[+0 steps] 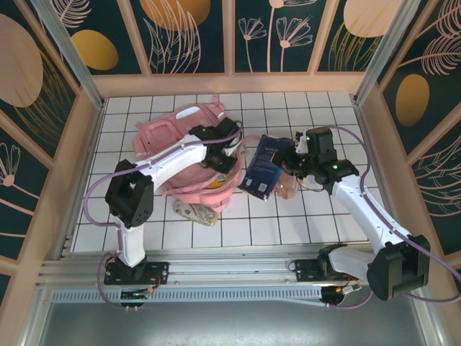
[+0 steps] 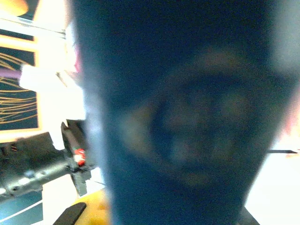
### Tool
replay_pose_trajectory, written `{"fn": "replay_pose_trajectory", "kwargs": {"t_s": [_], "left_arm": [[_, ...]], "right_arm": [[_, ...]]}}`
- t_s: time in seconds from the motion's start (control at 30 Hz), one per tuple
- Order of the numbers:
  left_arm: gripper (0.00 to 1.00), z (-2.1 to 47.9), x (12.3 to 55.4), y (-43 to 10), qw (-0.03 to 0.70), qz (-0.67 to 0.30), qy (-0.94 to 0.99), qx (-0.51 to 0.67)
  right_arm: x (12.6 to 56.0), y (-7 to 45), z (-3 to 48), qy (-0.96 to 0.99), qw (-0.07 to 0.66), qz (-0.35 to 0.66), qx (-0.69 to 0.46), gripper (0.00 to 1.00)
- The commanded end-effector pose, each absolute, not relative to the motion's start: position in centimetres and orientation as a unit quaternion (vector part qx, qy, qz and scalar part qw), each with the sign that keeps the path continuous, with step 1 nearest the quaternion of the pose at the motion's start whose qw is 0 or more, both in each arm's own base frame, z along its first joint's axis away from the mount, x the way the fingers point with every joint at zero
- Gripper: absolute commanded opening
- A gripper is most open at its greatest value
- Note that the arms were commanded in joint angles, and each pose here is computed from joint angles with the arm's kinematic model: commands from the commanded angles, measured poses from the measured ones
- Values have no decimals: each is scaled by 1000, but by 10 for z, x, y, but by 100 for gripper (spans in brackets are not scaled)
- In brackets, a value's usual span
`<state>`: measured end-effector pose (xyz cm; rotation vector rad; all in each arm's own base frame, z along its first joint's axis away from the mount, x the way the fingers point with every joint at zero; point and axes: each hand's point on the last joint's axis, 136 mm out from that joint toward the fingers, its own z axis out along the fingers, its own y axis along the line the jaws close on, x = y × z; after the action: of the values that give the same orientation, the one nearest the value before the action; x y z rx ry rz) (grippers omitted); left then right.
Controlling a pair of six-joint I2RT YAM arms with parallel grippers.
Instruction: Pack the student bag
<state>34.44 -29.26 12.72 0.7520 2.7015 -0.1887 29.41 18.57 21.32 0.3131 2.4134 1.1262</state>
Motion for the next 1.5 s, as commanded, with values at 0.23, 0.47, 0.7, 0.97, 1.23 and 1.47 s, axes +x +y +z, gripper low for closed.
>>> {"fn": "replay_pose_trajectory", "kwargs": {"t_s": [0.23,0.47,0.7,0.97,1.23,1.47], "left_arm": [[0,247,371,-266,289,-42,939,183],[0,274,372,-260,318,-49,931,172],[0,264,355,-274,294,-100,928,207],[0,247,339,-272,268,-107,931,224],[49,255,342,-266,284,-103,932,202],[88,265,323,-227,316,-72,932,160]], "right_arm": [[284,240,276,806,213,549,63,0],[275,268,204,817,122,556,89,0],[334,316,186,805,118,579,53,0],[422,339,173,798,130,586,50,0],[392,327,123,885,125,444,71,64],[318,258,150,918,125,356,118,71]]}}
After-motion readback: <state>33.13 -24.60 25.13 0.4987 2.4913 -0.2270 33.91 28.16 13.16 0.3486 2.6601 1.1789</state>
